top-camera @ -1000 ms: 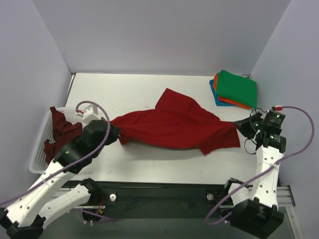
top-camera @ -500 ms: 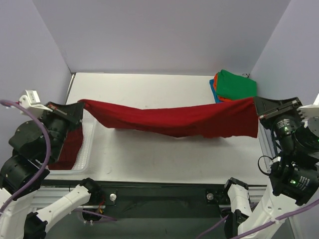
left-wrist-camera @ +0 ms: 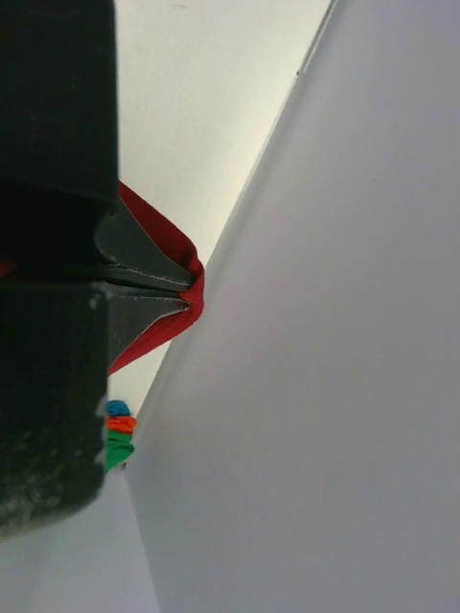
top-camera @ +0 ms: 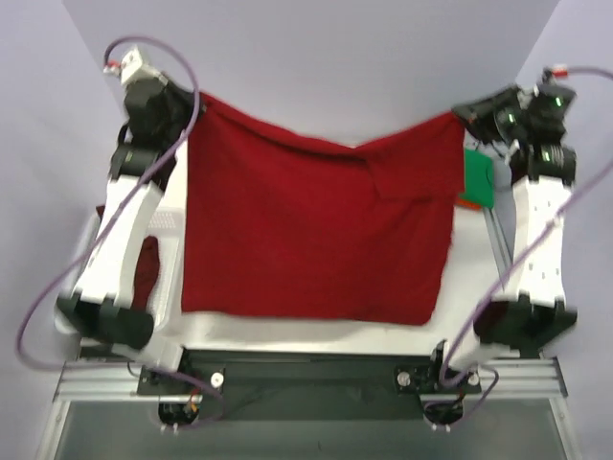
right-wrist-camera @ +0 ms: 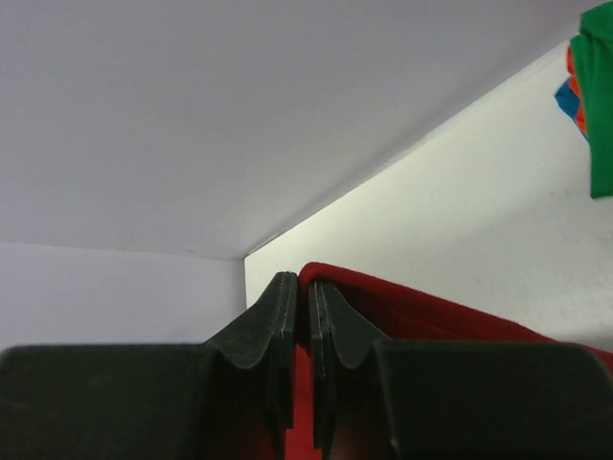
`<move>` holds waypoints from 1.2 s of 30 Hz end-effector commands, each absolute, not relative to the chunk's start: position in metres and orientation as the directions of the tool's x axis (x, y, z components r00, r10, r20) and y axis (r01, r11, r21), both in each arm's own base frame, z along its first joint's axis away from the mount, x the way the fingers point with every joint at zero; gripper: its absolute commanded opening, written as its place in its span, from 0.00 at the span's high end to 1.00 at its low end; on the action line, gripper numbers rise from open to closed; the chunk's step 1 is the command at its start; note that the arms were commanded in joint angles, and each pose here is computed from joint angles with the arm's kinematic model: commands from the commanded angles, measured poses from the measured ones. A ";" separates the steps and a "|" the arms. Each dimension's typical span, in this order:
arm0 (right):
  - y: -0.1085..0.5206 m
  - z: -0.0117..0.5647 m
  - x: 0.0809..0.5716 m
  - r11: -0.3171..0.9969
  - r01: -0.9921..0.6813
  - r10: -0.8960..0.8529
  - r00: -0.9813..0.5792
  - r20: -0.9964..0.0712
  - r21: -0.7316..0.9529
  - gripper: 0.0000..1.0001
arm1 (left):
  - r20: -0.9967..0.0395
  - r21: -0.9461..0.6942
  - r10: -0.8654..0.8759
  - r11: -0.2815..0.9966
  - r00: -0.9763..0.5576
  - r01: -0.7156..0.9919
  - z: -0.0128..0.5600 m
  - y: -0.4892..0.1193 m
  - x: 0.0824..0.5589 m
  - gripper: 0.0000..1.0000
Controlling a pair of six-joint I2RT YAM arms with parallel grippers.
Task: Fold and stack the t-shirts
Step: Flatten out the tshirt
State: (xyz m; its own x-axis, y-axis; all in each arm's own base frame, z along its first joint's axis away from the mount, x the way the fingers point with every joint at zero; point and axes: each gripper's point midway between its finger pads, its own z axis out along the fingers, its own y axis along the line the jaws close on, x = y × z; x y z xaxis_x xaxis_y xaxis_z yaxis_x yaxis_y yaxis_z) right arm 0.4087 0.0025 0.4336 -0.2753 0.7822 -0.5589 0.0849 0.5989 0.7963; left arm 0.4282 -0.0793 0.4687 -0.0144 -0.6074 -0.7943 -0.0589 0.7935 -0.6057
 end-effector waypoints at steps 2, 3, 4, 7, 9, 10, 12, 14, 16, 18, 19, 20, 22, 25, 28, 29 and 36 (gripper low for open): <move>0.011 0.477 0.492 0.660 -0.085 0.727 -0.178 -0.663 0.746 1.00 | -0.730 -0.674 -0.683 0.715 -0.022 0.186 0.497 -0.089 0.519 1.00; 0.014 0.511 0.497 0.663 -0.160 0.720 -0.129 -0.682 0.731 1.00 | -0.727 -0.661 -0.687 0.708 0.025 0.247 0.531 -0.088 0.524 1.00; 0.013 0.522 0.507 0.664 -0.192 0.718 -0.104 -0.688 0.723 1.00 | -0.728 -0.667 -0.686 0.706 -0.002 0.238 0.512 -0.090 0.556 1.00; 0.002 0.553 0.529 0.668 -0.252 0.720 -0.019 -0.694 0.700 1.00 | -0.721 -0.641 -0.690 0.701 0.068 0.314 0.544 -0.084 0.577 1.00; -0.004 0.571 0.531 0.661 -0.300 0.729 0.038 -0.684 0.688 1.00 | -0.707 -0.634 -0.700 0.691 0.102 0.348 0.560 -0.071 0.580 1.00; -0.015 0.566 0.533 0.643 -0.288 0.749 0.040 -0.662 0.710 1.00 | -0.682 -0.644 -0.722 0.669 0.116 0.372 0.571 -0.065 0.578 1.00; -0.021 0.583 0.516 0.643 -0.312 0.751 0.079 -0.655 0.700 1.00 | -0.670 -0.641 -0.728 0.666 0.145 0.382 0.580 -0.041 0.575 1.00; -0.030 0.569 0.510 0.639 -0.278 0.757 0.062 -0.651 0.717 1.00 | -0.668 -0.651 -0.731 0.665 0.139 0.366 0.573 -0.033 0.572 1.00; -0.034 0.547 0.510 0.630 -0.240 0.764 0.024 -0.644 0.738 1.00 | -0.677 -0.668 -0.729 0.667 0.103 0.330 0.550 -0.030 0.571 1.00; -0.039 0.503 0.511 0.603 -0.166 0.784 -0.056 -0.618 0.780 1.00 | -0.681 -0.685 -0.730 0.660 0.049 0.308 0.525 -0.034 0.569 1.00; -0.040 0.487 0.509 0.594 -0.141 0.790 -0.084 -0.608 0.792 1.00 | -0.678 -0.690 -0.734 0.655 0.040 0.309 0.526 -0.036 0.555 1.00; -0.041 0.475 0.502 0.591 -0.119 0.792 -0.103 -0.602 0.798 1.00 | -0.676 -0.712 -0.737 0.646 -0.016 0.276 0.483 -0.038 0.562 1.00; -0.045 0.403 0.499 0.558 0.012 0.815 -0.195 -0.546 0.830 1.00 | -0.661 -0.728 -0.750 0.632 -0.025 0.265 0.472 -0.040 0.542 1.00; -0.041 0.320 0.474 0.543 0.150 0.823 -0.294 -0.487 0.826 1.00 | -0.640 -0.767 -0.763 0.625 -0.097 0.146 0.396 -0.037 0.526 1.00; -0.035 0.228 0.446 0.532 0.326 0.826 -0.400 -0.396 0.781 1.00 | -0.618 -0.782 -0.767 0.622 -0.172 0.033 0.325 -0.036 0.504 1.00; -0.035 0.206 0.437 0.533 0.371 0.827 -0.419 -0.375 0.761 1.00 | -0.612 -0.783 -0.768 0.622 -0.192 0.008 0.310 -0.037 0.498 1.00; -0.035 0.089 0.375 0.536 0.601 0.836 -0.475 -0.274 0.594 0.96 | -0.556 -0.751 -0.766 0.629 -0.323 -0.199 0.182 -0.052 0.436 1.00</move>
State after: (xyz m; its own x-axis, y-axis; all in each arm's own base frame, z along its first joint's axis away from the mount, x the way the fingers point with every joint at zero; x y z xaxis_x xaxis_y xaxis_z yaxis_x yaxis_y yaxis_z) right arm 0.3816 -0.0222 0.0942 -0.4810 0.8540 -0.1983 0.5951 0.4841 0.6415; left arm 0.4382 -0.0511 0.1462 -0.4165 -0.7745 -0.4761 -0.2861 0.6087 -0.7400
